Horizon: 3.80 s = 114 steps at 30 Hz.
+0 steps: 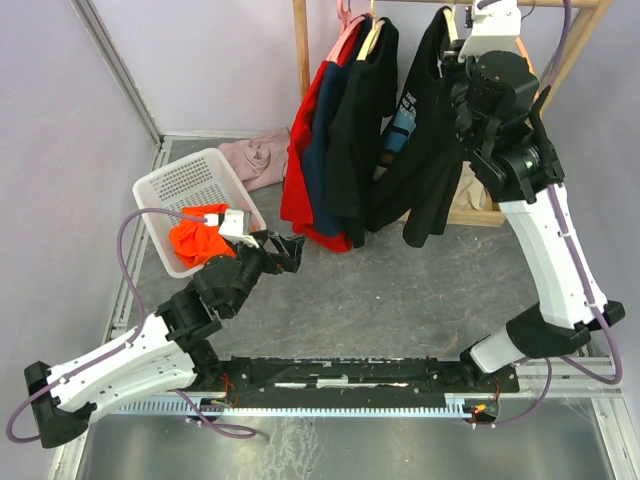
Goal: Remove the t-shirt from the hanger
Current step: Pick up the hanger from the clothesline, then remove the T-shirt from the clothesline.
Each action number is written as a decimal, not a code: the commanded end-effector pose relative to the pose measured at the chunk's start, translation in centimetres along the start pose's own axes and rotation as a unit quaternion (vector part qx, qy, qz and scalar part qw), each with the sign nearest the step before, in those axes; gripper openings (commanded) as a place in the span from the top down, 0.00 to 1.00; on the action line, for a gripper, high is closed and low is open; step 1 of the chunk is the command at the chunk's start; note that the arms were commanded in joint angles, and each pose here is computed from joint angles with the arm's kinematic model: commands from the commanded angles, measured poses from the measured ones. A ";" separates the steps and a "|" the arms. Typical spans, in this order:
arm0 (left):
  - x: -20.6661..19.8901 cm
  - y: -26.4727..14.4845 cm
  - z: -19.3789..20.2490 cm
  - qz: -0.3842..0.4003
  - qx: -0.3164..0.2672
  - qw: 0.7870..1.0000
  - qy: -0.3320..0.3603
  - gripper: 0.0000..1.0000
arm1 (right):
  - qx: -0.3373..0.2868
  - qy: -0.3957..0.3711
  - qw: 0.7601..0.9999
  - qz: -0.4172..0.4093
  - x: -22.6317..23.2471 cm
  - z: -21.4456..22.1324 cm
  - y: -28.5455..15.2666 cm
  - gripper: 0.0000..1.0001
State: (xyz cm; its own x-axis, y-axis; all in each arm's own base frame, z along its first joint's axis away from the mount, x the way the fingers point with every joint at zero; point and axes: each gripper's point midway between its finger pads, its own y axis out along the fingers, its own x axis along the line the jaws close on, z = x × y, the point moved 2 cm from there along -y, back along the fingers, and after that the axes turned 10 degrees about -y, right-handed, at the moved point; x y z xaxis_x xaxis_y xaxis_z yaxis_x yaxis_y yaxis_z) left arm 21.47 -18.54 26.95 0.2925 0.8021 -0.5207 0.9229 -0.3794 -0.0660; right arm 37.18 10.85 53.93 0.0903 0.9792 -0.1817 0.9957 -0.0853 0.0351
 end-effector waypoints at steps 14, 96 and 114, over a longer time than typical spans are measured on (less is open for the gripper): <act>-7.3 -1.5 -4.2 0.133 -0.031 0.990 -0.021 0.01 | -0.045 0.094 0.994 -0.036 -2.3 1.5 -6.4 0.99; -28.5 17.4 0.1 0.333 -0.031 0.933 0.135 0.97 | -0.055 0.117 0.980 -0.153 -3.7 13.7 -18.8 0.99; -29.8 9.4 2.1 0.455 0.014 0.879 0.143 0.97 | -0.045 0.112 0.983 -0.138 -3.3 14.4 -17.7 0.99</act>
State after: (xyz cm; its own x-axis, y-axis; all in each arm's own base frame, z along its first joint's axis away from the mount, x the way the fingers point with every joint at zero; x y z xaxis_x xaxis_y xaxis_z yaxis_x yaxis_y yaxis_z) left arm 22.20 -47.60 37.80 0.9431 0.2743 -0.1881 0.3082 -0.9333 0.1841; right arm 19.32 6.73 36.33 -0.2252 0.9740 -0.0250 0.9740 0.2244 -0.0296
